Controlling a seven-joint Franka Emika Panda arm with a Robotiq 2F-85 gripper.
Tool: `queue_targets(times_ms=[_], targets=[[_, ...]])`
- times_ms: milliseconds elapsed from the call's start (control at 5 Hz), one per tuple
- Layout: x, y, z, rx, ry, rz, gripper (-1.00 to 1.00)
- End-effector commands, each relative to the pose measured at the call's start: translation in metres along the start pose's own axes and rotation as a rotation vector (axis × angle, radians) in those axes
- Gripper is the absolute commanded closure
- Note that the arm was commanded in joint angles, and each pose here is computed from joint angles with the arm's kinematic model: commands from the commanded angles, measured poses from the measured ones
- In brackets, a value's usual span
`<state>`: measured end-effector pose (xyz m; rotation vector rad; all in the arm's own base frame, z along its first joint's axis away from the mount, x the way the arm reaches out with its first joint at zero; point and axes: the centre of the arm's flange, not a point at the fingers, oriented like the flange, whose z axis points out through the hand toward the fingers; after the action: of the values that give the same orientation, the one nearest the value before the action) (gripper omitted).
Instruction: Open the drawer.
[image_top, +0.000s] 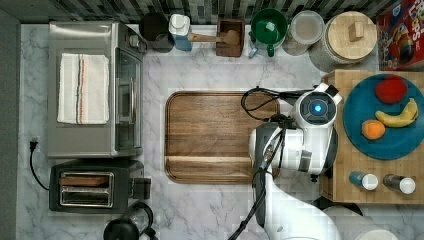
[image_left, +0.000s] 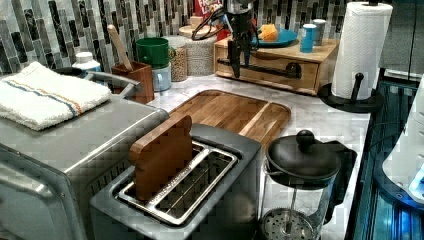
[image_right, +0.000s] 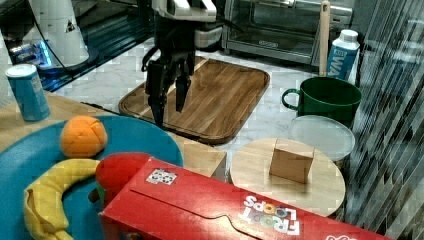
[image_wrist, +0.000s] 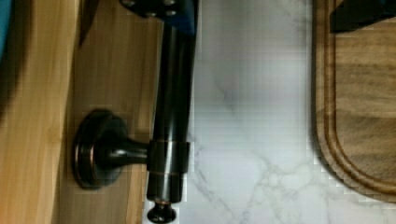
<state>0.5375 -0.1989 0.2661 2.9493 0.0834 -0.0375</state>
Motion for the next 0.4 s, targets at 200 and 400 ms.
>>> queue_targets(times_ms=[200, 400], targets=[[0.002, 0.044, -0.057, -0.104, 0.077, -0.034, -1.0], [0.001, 0.037, -0.071, -0.099, 0.034, -0.02, -1.0]])
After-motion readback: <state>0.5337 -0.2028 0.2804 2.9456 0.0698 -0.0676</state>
